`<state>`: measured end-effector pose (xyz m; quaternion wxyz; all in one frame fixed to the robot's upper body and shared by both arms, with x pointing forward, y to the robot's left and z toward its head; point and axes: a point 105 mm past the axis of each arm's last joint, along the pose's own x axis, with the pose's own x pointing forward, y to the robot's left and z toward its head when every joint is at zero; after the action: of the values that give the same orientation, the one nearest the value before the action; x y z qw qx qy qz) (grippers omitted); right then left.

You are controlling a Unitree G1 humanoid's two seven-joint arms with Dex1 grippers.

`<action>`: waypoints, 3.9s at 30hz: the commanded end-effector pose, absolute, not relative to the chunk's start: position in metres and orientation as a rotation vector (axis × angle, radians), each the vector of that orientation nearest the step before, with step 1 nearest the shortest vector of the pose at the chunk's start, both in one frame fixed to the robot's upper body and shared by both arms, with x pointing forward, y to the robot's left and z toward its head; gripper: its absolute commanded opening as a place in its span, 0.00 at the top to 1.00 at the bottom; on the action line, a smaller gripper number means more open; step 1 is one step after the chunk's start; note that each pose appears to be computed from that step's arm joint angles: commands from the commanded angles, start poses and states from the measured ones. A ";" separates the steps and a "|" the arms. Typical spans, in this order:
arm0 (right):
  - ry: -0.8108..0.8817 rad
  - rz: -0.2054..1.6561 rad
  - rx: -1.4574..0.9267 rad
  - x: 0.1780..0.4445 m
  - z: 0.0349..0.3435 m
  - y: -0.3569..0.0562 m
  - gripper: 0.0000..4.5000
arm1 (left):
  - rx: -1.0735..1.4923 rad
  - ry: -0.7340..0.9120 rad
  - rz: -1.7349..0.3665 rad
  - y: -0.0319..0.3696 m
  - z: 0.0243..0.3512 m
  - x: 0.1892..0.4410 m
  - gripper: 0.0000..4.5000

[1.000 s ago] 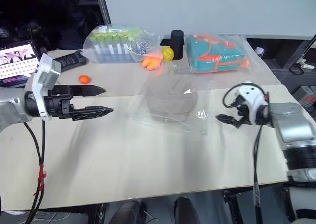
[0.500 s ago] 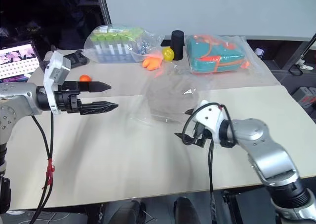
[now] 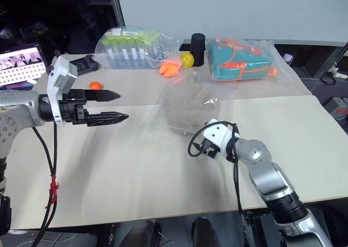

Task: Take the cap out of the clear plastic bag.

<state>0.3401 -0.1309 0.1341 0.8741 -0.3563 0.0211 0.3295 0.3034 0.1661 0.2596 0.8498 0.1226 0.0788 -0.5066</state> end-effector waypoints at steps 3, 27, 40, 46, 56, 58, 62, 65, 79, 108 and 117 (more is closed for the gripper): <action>-0.092 0.581 -0.783 0.346 0.156 -0.137 0.30 | 0.297 0.107 -1.055 0.167 0.276 0.299 0.00; -0.502 0.446 -0.842 0.358 0.256 -0.115 0.99 | -0.553 0.379 -0.997 0.081 0.206 0.279 0.00; -0.490 0.466 -0.821 0.363 0.263 -0.109 0.99 | -1.031 0.582 -0.586 0.051 0.161 0.306 0.00; -0.480 0.472 -0.820 0.362 0.265 -0.108 0.99 | -1.132 0.597 -0.521 0.044 0.150 0.323 0.00; -0.461 0.467 -0.810 0.361 0.267 -0.111 0.99 | -1.205 0.546 -0.433 0.038 0.132 0.363 0.00; -0.457 0.468 -0.807 0.361 0.267 -0.111 1.00 | -1.220 0.538 -0.422 0.037 0.130 0.369 0.12; -0.454 0.470 -0.802 0.361 0.267 -0.110 1.00 | -1.232 0.547 -0.470 0.024 0.130 0.368 0.37; -0.454 0.472 -0.801 0.360 0.268 -0.109 1.00 | -1.237 0.556 -0.487 0.021 0.129 0.365 0.63; -0.447 0.533 -0.848 0.359 0.254 -0.094 1.00 | -1.316 0.688 -0.529 0.038 0.131 0.309 0.99; -0.372 0.606 -0.981 0.359 0.215 -0.092 1.00 | -1.420 0.585 -0.255 0.081 0.173 0.264 0.99; -0.366 0.618 -0.975 0.367 0.210 -0.089 1.00 | -1.417 0.520 -0.358 0.070 0.198 0.231 0.99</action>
<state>0.3670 -0.0920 0.1911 0.8251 -0.4573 -0.1372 0.3020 0.2430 0.0775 0.1832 0.7164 -0.6388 0.2501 -0.1269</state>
